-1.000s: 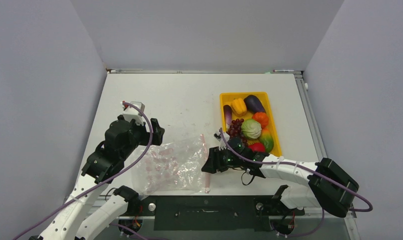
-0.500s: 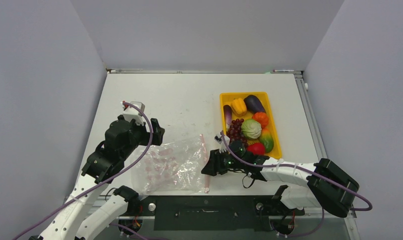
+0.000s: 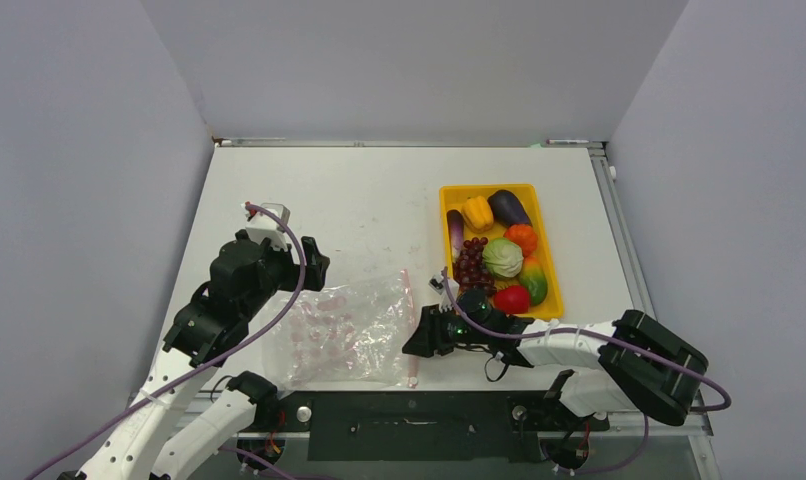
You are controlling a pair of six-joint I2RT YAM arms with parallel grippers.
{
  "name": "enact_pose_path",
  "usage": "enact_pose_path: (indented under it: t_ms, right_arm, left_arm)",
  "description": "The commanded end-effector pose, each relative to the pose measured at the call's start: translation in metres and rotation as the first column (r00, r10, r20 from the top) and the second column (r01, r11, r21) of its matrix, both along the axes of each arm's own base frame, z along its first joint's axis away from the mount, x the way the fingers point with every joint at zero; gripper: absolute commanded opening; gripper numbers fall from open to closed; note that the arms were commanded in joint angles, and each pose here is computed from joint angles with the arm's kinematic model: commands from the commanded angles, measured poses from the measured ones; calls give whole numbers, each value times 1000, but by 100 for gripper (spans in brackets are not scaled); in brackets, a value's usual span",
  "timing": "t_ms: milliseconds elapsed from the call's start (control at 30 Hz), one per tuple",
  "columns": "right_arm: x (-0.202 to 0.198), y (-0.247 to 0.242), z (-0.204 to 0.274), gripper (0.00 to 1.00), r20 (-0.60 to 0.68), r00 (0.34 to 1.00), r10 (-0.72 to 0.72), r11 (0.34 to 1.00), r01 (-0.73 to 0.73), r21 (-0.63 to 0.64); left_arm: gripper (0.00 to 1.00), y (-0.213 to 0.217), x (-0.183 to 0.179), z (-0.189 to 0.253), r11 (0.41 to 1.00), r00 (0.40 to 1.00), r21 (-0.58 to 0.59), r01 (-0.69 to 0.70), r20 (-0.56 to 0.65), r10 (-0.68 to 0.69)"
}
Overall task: Place the food in the zip-top bag and seal the zipper
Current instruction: Pick up the zipper food storage bag at the center of the board.
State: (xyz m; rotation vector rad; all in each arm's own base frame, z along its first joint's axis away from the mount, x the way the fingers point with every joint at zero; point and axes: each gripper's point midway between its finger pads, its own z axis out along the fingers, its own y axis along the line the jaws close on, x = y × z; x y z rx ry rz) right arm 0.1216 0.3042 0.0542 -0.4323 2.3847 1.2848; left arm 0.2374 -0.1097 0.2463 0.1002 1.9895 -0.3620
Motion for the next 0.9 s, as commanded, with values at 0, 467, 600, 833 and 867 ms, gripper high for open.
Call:
enact_pose_path:
  t_ms: [0,467,600,833,867]
  right_arm:
    - [-1,12,11,38,26,999,19,996,-21,87]
    - [-3,16,17,5,41,999,24,993,-29,117]
    - [3,15,25,5,95,995,5,996,-13,86]
    - [11,16,39,5,180,984,-6,1000,1,28]
    - [11,17,42,5,189,982,-3,1000,-1,24]
  left_arm:
    - [96,-3,2,4,1000,1000,-22,6,9,-6]
    - [96,-4,1,4,1000,1000,-24,10,9,-9]
    - [96,-10,-2,3,998,999,-51,36,0,-36]
    - [96,-33,-13,5,983,987,-108,149,-47,-155]
    - [96,-36,-15,7,979,984,-117,165,-48,-172]
